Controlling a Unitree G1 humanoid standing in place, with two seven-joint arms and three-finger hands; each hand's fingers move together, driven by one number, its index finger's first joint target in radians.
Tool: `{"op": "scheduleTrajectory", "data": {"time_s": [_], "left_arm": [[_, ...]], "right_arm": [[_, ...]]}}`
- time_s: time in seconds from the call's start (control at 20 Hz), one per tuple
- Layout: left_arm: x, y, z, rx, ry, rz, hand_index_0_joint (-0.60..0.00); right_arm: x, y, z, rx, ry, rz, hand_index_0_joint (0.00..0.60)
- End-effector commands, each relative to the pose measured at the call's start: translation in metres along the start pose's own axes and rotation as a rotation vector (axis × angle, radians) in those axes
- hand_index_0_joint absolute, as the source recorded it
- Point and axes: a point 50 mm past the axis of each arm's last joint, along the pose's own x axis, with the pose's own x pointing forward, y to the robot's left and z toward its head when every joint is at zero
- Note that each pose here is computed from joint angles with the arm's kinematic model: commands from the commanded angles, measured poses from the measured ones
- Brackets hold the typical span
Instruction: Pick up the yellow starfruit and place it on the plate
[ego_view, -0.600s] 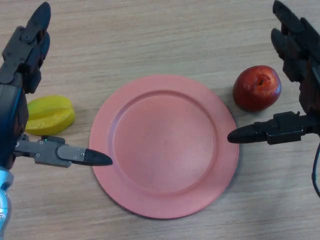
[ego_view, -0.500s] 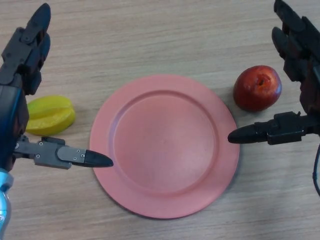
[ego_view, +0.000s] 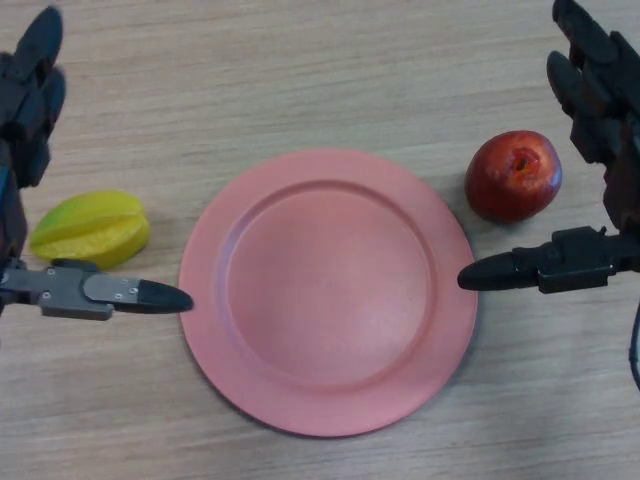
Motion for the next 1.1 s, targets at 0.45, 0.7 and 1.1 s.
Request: {"op": "scheduleTrajectory", "data": {"time_s": [0.45,0.7,1.1], "left_arm": [[0.028,0.037,-0.023,0.478,-0.086,0.141,0.000],[0.037,0.038,-0.050,0.480,-0.029,0.145,0.000],[0.034,0.027,-0.076,0.643,0.018,0.049,-0.550]], "right_arm": [[-0.009,-0.026,0.032,-0.042,-0.165,-0.089,0.000],[-0.010,-0.027,0.032,-0.083,-0.160,-0.103,0.000],[-0.012,-0.033,0.037,-0.111,-0.169,-0.132,0.000]]}}
